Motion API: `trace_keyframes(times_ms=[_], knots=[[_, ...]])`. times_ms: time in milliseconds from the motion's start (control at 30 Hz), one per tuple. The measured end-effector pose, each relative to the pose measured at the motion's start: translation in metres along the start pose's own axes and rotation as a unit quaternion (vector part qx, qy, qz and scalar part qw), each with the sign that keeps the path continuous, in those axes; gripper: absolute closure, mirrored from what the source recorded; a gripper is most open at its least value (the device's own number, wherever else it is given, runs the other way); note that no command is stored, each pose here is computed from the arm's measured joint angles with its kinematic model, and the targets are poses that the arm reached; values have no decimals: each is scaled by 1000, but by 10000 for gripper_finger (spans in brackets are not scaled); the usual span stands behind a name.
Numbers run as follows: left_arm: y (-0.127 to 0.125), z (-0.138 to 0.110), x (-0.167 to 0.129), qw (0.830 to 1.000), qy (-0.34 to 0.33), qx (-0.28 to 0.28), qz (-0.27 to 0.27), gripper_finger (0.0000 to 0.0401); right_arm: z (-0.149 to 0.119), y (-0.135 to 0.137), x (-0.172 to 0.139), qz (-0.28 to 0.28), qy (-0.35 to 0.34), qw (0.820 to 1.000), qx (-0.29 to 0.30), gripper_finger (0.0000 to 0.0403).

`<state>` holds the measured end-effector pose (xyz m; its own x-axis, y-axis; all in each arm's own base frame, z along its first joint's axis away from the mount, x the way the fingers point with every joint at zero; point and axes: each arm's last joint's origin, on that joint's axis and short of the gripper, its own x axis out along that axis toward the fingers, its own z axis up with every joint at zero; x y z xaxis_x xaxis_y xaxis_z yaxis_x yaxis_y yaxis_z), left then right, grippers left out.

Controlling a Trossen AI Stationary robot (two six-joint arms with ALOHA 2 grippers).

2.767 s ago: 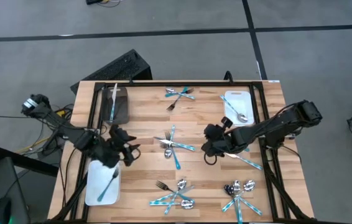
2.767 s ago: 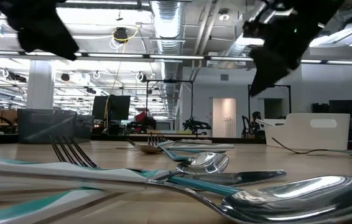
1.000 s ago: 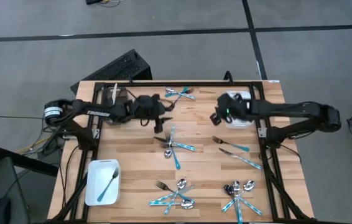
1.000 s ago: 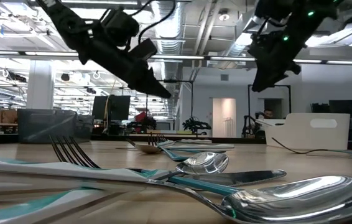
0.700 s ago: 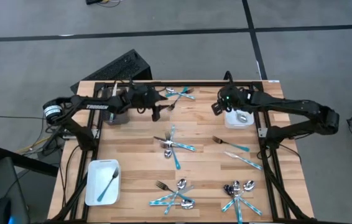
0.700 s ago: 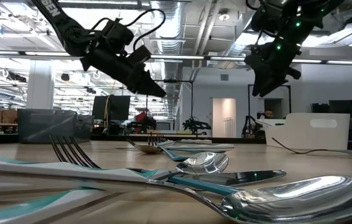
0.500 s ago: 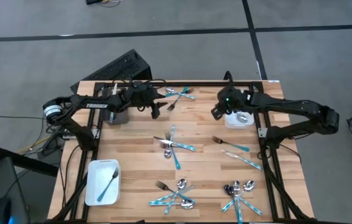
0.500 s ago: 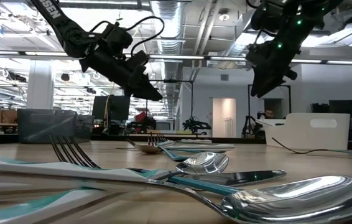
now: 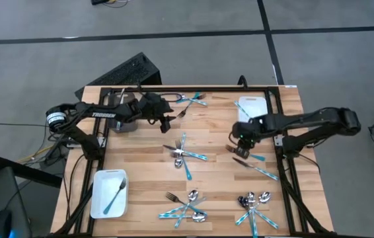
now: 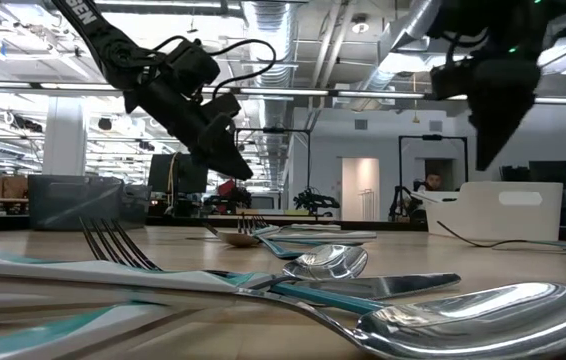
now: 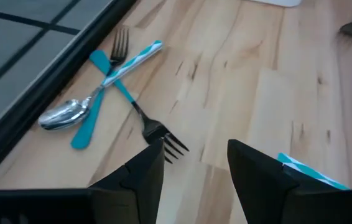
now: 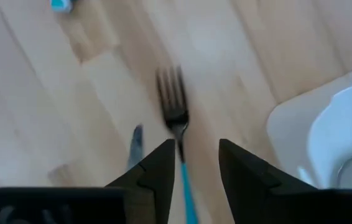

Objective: Sort silverware by color (type)
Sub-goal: Put the blue white spoon into the right white bin

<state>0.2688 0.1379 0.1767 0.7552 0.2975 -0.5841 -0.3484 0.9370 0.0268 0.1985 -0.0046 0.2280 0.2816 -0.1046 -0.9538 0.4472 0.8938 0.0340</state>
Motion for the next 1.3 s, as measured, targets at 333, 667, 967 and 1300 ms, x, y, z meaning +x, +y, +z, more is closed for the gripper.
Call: trace_keyframes(times_ms=[333, 667, 967, 1300], knots=[[-5, 7, 0, 999, -33, 19, 8, 237, -42, 22, 1, -33, 87, 995, 20, 292], [-7, 7, 0, 999, -33, 5, -3, 237, -33, 40, 27, 69, -32, 996, 38, 300], [-7, -4, 0, 997, 28, -44, 53, 237, -10, 17, 23, 43, -53, 996, 54, 300], [-6, 8, 0, 997, -33, -28, 59, 237, 16, -8, 1, -24, -88, 991, 99, 300]])
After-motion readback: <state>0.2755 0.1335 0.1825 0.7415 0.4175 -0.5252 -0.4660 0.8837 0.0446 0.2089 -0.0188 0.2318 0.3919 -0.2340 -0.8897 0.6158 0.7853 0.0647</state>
